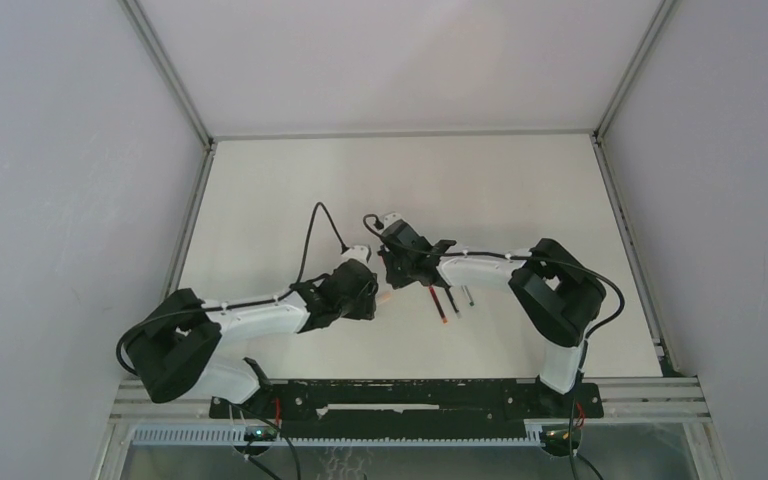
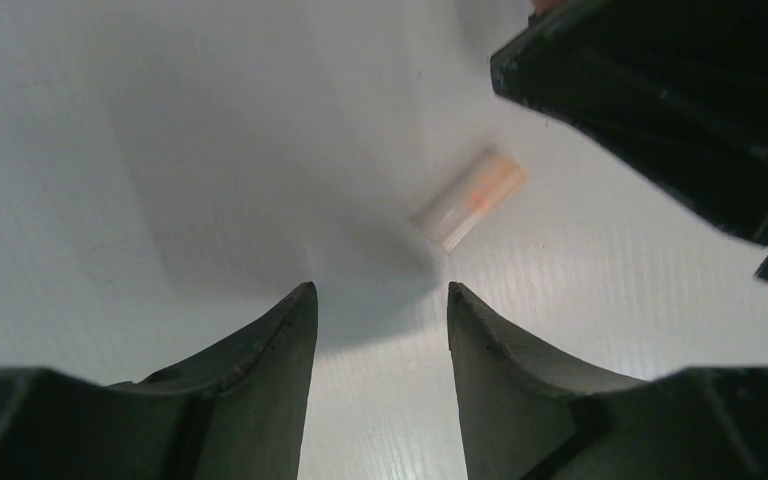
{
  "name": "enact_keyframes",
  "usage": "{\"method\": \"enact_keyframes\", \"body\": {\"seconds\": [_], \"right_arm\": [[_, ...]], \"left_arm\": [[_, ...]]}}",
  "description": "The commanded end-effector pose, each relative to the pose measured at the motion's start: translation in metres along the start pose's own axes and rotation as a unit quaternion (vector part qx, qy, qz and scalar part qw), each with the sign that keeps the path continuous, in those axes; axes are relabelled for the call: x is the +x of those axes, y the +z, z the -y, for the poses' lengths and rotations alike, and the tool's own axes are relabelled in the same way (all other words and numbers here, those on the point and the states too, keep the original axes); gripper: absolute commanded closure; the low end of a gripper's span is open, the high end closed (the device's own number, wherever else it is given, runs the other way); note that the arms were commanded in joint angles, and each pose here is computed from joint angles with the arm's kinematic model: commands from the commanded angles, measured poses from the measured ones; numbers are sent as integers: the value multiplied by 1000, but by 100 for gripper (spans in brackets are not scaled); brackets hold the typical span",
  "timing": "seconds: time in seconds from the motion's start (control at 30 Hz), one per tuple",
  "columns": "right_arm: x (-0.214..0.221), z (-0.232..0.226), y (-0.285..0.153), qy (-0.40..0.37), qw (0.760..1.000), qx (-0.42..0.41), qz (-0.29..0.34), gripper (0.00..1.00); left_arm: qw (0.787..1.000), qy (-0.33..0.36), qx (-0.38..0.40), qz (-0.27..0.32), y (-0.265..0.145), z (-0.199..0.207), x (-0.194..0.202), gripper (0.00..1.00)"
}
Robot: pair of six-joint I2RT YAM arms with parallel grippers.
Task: Insert the pens into the pen caps
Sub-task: Move the pen cap to the center of the board.
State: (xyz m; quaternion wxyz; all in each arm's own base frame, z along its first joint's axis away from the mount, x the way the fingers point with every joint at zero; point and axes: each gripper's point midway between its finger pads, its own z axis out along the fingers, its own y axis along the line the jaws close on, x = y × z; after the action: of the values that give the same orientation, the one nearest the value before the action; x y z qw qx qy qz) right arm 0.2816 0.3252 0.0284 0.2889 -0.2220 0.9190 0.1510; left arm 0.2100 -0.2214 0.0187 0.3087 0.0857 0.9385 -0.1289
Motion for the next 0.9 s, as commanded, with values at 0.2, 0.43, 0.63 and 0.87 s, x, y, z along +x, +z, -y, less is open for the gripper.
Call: {"method": "enact_keyframes", "body": {"seconds": [0.2,0.43,0.63,0.87], "right_arm": [[-2,-20,4,16,1000,-15,0,100],[7,-18,5,15,1000,-9,-16,100],[16,-16,0,15,999,-7,-28,100],[28,-17,-8,23,999,-16,-34,100]], "left_arm": [[999,-28,-17,23,10,10,-23,45],[999,-27,-30,17,14,5,-17,45],[999,-26,-46,14,16,1,-17,45],[998,-24,-56,14,19,0,-19,45]]}}
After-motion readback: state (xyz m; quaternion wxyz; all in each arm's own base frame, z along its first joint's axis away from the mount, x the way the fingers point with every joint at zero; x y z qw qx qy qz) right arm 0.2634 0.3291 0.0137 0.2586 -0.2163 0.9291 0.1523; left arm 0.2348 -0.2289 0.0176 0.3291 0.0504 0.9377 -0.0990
